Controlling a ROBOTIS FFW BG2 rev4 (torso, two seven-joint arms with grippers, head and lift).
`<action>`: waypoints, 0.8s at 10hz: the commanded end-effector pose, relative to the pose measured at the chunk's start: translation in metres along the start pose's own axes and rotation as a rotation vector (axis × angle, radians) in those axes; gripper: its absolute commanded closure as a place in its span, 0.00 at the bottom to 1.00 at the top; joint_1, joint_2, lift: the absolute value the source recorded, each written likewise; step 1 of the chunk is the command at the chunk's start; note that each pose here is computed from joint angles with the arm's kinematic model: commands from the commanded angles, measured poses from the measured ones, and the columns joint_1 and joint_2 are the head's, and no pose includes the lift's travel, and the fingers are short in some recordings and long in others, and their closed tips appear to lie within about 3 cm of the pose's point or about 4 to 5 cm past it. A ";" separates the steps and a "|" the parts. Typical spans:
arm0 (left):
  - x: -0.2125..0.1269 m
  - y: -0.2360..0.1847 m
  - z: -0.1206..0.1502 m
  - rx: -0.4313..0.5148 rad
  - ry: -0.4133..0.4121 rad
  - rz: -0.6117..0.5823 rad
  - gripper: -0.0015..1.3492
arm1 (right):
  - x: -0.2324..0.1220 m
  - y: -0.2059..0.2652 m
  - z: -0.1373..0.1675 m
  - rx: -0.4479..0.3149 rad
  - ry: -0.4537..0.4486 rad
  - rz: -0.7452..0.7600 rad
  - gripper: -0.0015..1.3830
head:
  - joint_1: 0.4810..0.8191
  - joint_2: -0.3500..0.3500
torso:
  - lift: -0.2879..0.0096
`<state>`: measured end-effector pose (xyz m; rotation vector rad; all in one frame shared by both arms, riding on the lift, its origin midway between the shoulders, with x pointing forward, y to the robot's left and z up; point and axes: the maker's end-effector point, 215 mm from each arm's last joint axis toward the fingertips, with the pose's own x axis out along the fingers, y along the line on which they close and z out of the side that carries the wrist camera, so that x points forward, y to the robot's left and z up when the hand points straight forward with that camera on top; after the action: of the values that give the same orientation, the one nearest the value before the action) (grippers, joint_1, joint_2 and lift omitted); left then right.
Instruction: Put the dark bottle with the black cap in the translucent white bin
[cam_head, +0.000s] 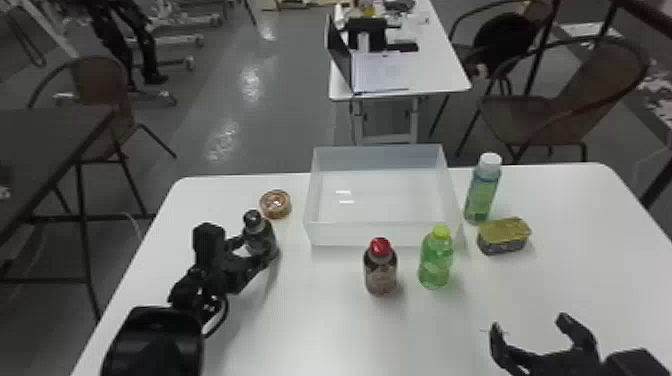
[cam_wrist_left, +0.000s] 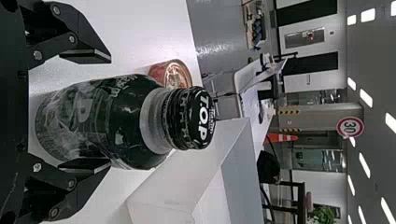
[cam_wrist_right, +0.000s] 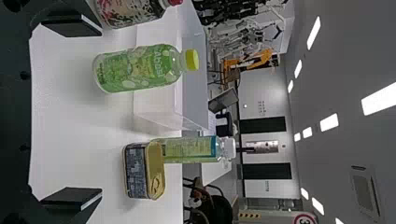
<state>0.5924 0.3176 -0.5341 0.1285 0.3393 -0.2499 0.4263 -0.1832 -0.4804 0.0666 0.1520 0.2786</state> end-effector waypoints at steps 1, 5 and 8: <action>-0.002 -0.001 0.000 0.013 -0.009 0.002 0.60 | 0.000 0.001 -0.001 0.004 0.000 0.000 0.06 | 0.63 0.70 | 0.86; 0.005 -0.020 0.015 0.032 -0.059 0.007 0.61 | -0.003 0.000 -0.001 0.008 0.000 -0.003 0.06 | 0.63 0.69 | 0.86; -0.001 -0.025 0.063 0.104 -0.158 0.029 0.61 | -0.004 0.001 -0.002 0.009 0.001 -0.002 0.06 | 0.63 0.66 | 0.86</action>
<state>0.6029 0.2862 -0.4917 0.1956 0.1963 -0.2487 0.4226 -0.1839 -0.4812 0.0751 0.1545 0.2763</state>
